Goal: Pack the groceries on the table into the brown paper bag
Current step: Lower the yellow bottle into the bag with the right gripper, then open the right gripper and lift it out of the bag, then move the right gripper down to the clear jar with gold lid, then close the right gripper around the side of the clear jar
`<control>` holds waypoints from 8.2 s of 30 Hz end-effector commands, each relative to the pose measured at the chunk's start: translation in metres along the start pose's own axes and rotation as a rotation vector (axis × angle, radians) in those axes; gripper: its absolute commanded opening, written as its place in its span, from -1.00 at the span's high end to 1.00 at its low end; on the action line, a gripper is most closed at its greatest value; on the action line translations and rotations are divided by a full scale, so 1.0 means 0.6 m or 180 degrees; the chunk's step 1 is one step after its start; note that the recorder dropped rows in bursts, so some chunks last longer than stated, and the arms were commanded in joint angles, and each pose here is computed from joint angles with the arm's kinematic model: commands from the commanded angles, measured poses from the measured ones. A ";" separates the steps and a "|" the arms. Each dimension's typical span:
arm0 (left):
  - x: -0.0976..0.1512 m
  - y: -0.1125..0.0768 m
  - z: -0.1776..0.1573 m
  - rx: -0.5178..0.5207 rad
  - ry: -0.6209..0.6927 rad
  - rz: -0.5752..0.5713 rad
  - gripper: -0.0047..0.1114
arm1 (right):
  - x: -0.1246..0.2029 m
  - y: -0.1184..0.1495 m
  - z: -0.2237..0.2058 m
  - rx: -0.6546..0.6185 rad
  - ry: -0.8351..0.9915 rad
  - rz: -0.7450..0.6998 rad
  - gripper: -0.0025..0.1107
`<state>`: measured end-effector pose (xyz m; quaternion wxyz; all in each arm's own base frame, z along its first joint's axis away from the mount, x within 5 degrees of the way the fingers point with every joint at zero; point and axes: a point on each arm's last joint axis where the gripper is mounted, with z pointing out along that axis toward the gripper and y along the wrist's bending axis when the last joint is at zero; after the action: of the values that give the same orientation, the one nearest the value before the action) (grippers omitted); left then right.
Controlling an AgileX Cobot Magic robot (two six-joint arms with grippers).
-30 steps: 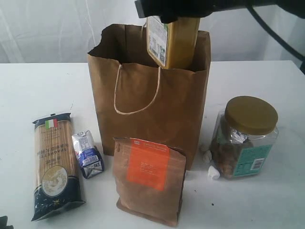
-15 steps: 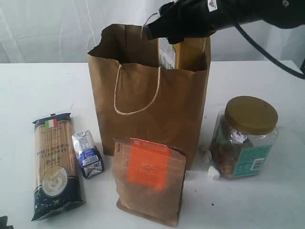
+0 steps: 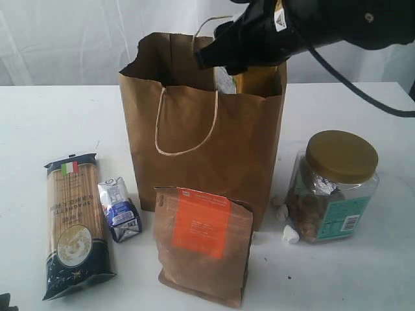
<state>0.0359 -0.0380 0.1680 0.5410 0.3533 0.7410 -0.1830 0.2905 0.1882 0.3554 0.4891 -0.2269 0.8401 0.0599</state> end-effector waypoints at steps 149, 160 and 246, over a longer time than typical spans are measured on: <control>0.002 -0.001 0.000 0.0026 0.0006 0.0001 0.55 | 0.432 -0.045 -0.110 -0.0092 0.0305 0.0737 -0.66; 0.002 -0.001 0.000 0.0026 0.0006 0.0001 0.55 | 0.448 -0.046 -0.101 -0.0075 0.0348 0.0640 -0.74; 0.002 -0.001 0.000 0.0026 0.0006 0.0001 0.55 | 0.364 -0.096 -0.079 0.0373 -0.0893 0.1163 0.96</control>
<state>0.0359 -0.0380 0.1680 0.5410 0.3533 0.7410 -0.1830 0.1899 0.0561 0.1844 0.5533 -0.0334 0.8202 0.1413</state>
